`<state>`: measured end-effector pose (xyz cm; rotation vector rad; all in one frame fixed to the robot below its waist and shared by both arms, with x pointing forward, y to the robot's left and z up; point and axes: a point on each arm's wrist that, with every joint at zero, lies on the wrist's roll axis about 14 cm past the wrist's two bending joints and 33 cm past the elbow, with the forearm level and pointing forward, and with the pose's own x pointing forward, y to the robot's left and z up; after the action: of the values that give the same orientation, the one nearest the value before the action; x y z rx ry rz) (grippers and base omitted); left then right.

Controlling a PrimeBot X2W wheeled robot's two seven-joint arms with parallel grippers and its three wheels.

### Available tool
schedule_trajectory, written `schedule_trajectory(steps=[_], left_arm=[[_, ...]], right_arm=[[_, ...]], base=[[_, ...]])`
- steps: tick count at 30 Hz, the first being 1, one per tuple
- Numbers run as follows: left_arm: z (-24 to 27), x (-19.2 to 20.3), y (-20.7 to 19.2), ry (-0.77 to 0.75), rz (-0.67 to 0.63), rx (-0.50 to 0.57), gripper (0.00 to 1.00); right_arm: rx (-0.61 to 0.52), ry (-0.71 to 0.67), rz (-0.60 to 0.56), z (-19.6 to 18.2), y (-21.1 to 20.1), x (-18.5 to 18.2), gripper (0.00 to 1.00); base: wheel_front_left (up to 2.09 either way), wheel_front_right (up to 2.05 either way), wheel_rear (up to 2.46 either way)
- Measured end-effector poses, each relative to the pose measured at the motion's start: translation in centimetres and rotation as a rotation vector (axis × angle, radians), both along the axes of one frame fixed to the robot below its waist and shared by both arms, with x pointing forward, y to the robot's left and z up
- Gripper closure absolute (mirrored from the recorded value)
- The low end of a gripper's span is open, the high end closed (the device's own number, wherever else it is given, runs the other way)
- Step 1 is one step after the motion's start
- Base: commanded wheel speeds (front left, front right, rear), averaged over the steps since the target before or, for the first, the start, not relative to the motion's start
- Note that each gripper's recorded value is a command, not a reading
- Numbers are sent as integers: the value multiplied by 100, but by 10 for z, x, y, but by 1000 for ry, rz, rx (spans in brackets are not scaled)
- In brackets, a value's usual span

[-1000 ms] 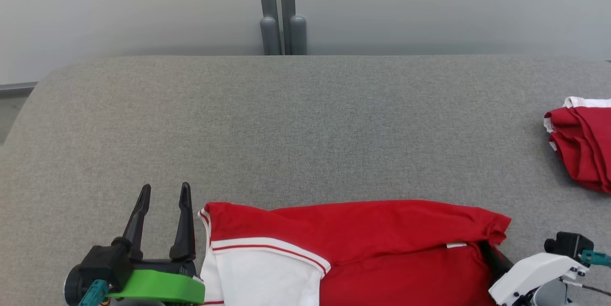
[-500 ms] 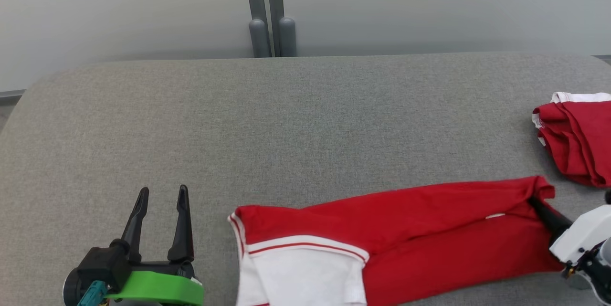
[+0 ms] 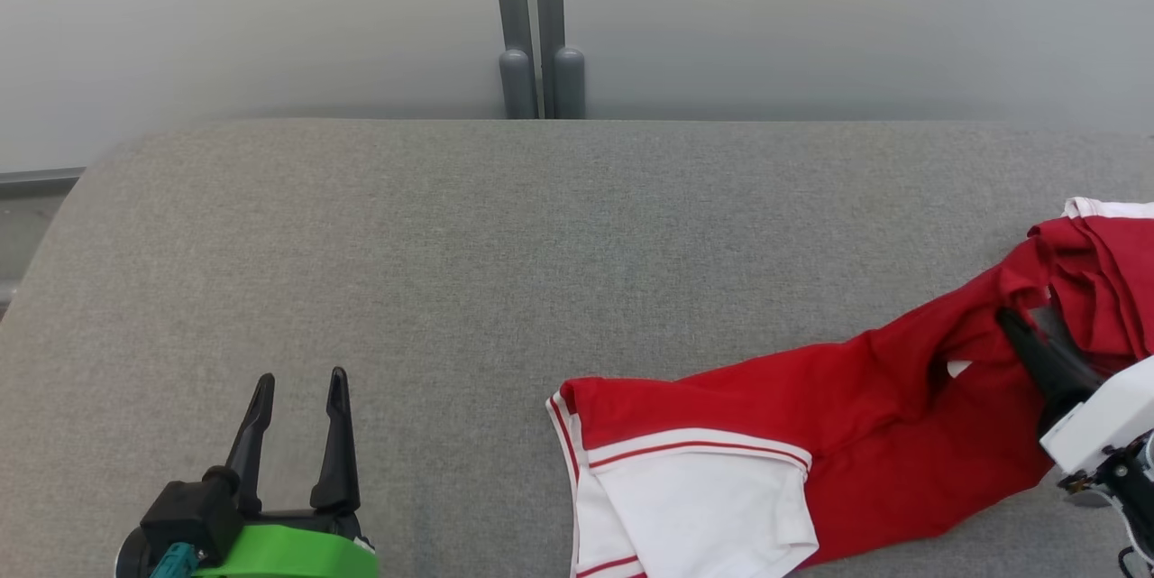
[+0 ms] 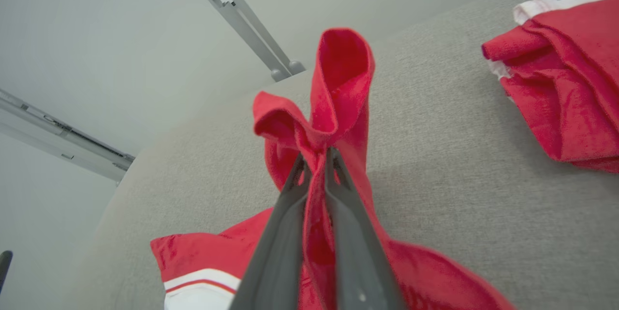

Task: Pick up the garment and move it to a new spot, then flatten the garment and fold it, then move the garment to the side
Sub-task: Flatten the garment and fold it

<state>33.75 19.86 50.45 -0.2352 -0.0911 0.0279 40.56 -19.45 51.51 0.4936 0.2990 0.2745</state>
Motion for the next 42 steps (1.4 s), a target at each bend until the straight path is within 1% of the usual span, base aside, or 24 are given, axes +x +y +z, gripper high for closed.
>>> schedule_trajectory(steps=[3, 6, 8, 10, 13, 15, 18, 21, 26, 30, 31, 32, 33, 37, 40, 42], left_arm=[[-3, -7, 5, 9, 18, -2, 0], [-3, -11, 11, 8, 36, -2, 0], [-3, -13, 13, 7, 44, -3, 0], [-3, -16, 15, 9, 50, -4, 0], [-4, -18, 18, 11, 61, -4, 0], [-5, -20, 19, 13, 67, -4, 0], [-5, -23, 22, 14, 77, -6, 0], [-6, -25, 26, 17, 91, -7, 0], [-7, -26, 32, 22, 113, -5, 0], [-8, -27, 35, 26, 124, -8, 0], [-8, -27, 35, 25, 124, -12, 0], [-8, -27, 35, 25, 122, -12, 0], [-8, -27, 34, 24, 121, -12, 0], [-7, -27, 33, 22, 116, -13, 0], [-6, -26, 34, 17, 116, -13, 0], [-5, -27, 33, 12, 115, -13, 0]], right_arm=[[20, -28, 88, 9, 34, -11, 100], [58, -27, 205, 13, 80, -27, 100], [88, -9, 280, 11, 110, -39, 100], [141, 28, 372, 7, 147, -53, 100], [173, 81, 488, -2, 190, -73, 100], [172, 114, 548, -10, 212, -83, 100], [178, 158, 584, -25, 234, -88, 100], [169, 175, 570, -38, 241, -81, 100], [159, 165, 515, -50, 242, -63, 100], [129, 149, 486, -56, 238, -52, 100], [130, 154, 484, -58, 238, -53, 89], [132, 157, 484, -59, 240, -53, 60], [137, 159, 485, -59, 241, -54, 0], [178, 139, 495, -48, 245, -56, 0], [211, 75, 489, -26, 239, -50, 0], [231, 7, 479, -6, 230, -45, 0]], base=[[0, 0, 0], [0, 0, 0], [0, 0, 0], [0, 0, 0], [0, 0, 0], [0, 0, 0], [0, 0, 0], [0, 0, 0], [0, 0, 0], [0, 0, 0], [0, 0, 0], [0, 0, 0], [0, 0, 0], [0, 0, 0], [0, 0, 0], [0, 0, 0]])
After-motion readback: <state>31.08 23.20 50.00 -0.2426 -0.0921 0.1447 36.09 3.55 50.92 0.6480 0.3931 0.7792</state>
